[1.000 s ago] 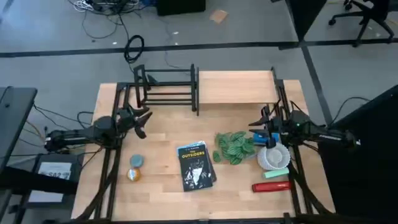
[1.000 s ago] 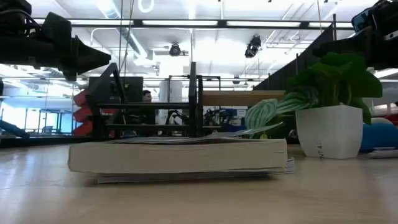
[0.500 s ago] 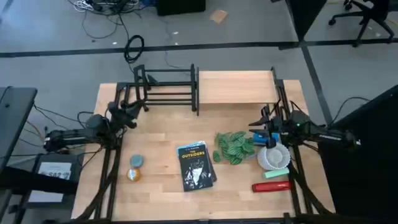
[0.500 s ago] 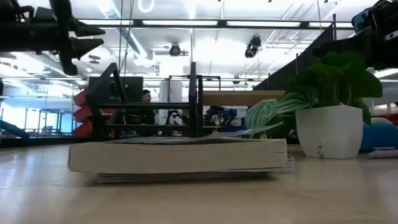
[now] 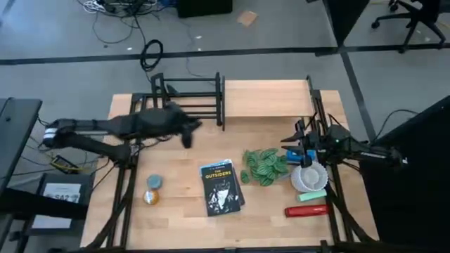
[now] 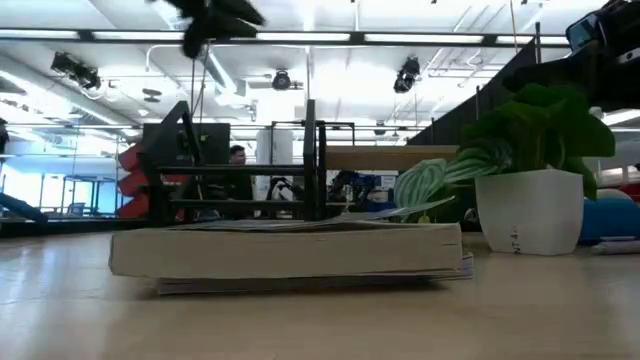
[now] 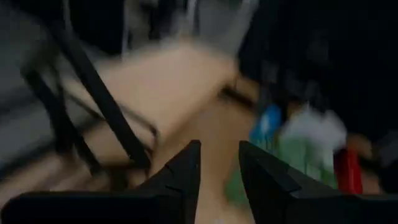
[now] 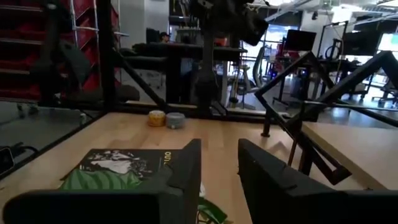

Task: Stock shelves
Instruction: Adjust the books on the table

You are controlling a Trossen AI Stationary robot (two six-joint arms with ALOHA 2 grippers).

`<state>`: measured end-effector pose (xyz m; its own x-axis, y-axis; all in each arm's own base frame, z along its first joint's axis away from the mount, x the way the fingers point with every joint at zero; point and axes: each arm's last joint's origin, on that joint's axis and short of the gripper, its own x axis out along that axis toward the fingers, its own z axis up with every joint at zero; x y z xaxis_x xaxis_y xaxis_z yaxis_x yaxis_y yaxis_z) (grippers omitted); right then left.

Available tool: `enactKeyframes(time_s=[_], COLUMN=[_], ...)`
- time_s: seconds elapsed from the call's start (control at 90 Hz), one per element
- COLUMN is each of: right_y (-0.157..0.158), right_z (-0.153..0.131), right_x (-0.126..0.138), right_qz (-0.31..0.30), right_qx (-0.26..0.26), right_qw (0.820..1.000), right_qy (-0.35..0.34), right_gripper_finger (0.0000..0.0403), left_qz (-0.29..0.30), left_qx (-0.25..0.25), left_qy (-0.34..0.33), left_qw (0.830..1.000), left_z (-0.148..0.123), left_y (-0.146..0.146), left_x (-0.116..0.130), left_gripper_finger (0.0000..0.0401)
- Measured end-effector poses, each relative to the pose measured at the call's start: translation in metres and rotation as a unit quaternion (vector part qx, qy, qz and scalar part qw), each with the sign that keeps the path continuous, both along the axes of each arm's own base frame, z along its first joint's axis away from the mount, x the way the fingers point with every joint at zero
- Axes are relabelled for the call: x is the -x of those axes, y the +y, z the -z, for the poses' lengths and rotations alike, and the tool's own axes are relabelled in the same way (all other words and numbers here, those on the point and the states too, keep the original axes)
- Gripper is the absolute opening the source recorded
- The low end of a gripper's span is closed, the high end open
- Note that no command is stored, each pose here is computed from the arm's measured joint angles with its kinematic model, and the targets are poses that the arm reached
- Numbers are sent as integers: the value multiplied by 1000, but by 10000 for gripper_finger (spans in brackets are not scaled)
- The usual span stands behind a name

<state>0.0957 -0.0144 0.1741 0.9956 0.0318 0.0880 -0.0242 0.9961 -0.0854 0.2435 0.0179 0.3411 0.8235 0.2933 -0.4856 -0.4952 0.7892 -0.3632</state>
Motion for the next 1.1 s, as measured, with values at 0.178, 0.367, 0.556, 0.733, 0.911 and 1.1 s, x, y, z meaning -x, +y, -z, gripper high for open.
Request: enactKeyframes(time_s=[0.178, 0.367, 0.556, 0.733, 0.911, 1.1], right_y=[0, 0, 0, 0, 0, 0], right_z=[0, 0, 0, 0, 0, 0], right_x=[0, 0, 0, 0, 0, 0], right_qz=[0, 0, 0, 0, 0, 0], right_qx=[0, 0, 0, 0, 0, 0], right_qw=[1000, 1000, 1000, 1000, 1000, 1000], right_qy=[-1, -2, -2, -1, -1, -1], right_gripper_finger=[77, 77, 77, 77, 77, 77], left_qz=[-54, -13, -21, -28, -62, -74], left_qx=[224, 386, 462, 474, 500, 501], left_qy=[164, 225, 240, 245, 224, 239], left_qw=[959, 895, 854, 845, 834, 829], left_z=[28, 83, 119, 132, 164, 180], left_y=[-4, -20, -42, -63, -77, -85], left_x=[-42, -74, -76, -69, -62, -53], left_gripper_finger=[90, 119, 187, 211, 205, 204])
